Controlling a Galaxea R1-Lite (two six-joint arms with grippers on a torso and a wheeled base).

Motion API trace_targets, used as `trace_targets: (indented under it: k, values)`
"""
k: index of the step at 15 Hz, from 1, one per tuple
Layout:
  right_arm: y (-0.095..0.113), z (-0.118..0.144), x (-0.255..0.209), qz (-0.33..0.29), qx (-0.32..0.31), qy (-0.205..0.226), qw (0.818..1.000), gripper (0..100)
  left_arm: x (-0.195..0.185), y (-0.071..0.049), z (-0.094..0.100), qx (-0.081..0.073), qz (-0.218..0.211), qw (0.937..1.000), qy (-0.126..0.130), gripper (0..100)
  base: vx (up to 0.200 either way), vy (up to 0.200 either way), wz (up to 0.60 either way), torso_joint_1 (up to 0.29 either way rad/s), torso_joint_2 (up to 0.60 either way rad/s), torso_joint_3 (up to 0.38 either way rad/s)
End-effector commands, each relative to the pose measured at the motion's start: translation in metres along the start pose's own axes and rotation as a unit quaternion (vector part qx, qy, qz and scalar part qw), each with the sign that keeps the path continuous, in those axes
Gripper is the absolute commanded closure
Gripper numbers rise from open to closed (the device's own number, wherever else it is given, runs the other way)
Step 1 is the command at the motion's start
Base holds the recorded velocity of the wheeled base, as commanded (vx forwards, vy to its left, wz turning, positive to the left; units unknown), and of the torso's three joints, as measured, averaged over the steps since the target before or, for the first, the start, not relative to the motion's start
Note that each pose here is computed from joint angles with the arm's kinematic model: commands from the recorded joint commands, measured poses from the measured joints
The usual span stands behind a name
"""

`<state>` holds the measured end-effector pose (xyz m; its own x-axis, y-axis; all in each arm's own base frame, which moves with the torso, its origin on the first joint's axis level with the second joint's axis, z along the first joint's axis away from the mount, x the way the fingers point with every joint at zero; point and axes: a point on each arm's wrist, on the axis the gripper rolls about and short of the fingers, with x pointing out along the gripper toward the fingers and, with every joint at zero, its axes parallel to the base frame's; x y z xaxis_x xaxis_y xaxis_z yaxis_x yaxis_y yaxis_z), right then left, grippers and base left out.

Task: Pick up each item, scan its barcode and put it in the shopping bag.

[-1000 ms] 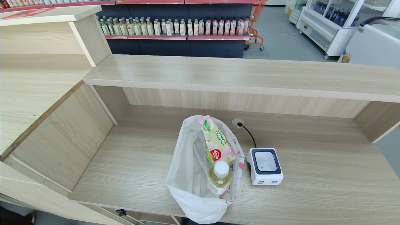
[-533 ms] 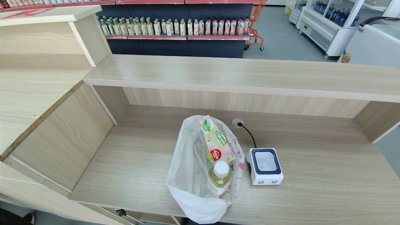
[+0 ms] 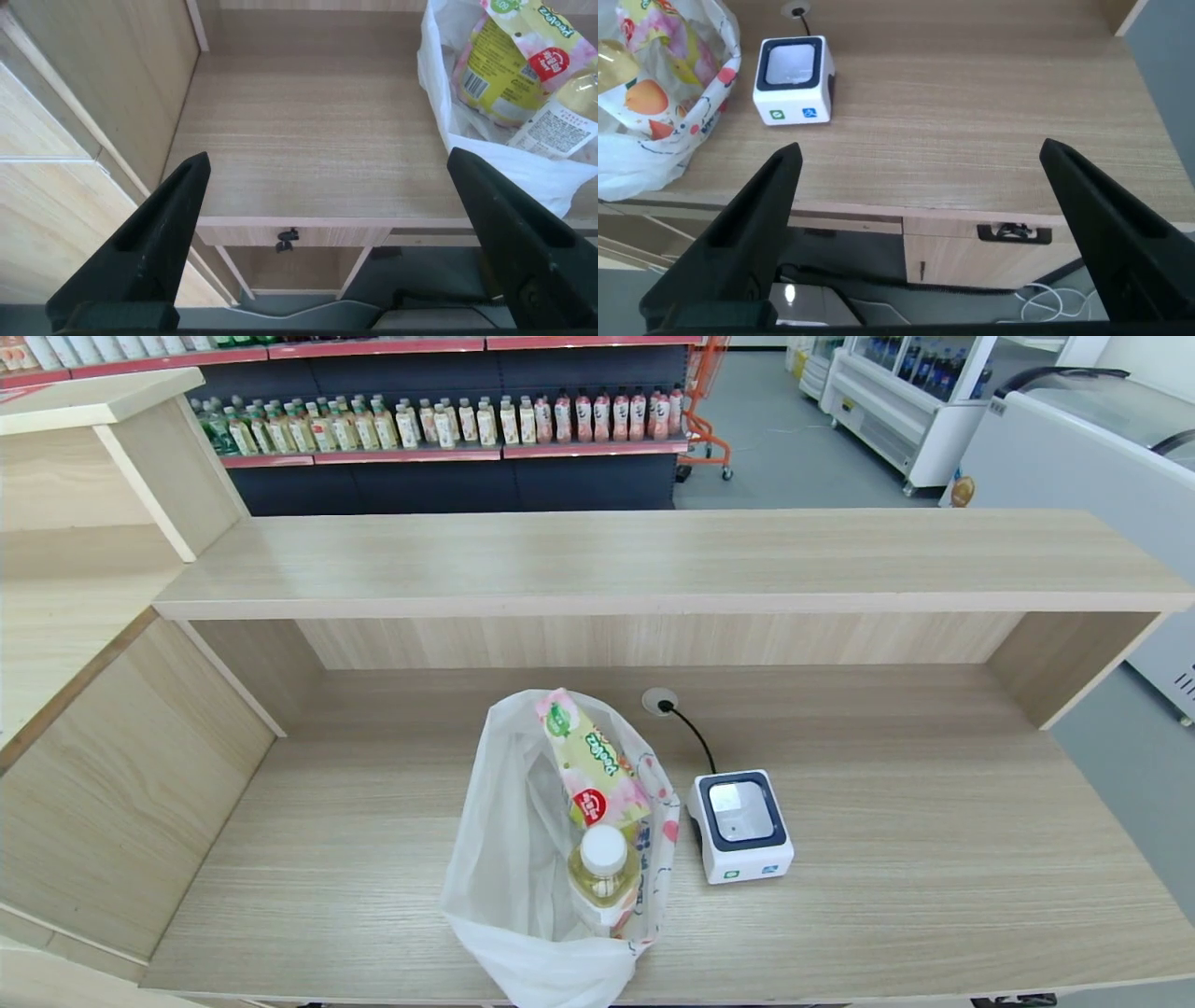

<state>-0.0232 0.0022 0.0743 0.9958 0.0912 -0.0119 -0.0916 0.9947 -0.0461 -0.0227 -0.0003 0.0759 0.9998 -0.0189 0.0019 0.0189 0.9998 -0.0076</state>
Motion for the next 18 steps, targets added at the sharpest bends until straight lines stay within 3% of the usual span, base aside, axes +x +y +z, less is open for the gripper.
trace_targets:
  k: [1, 18]
  values:
    - [0.0, 0.0, 0.0002, 0.0, -0.001, 0.001, 1.0, 0, 0.0001, 0.0, -0.0001, 0.0, 0.0, 1.0, 0.0, 0, 0.0, 0.0, 0.0, 0.0, 0.0, 0.0]
    - [0.0, 0.0, 0.0002, 0.0, -0.001, 0.001, 1.0, 0, 0.0001, 0.0, -0.0001, 0.0, -0.001, 1.0, 0.0, 0, -0.012, 0.0, 0.0, 0.0, 0.0, 0.0]
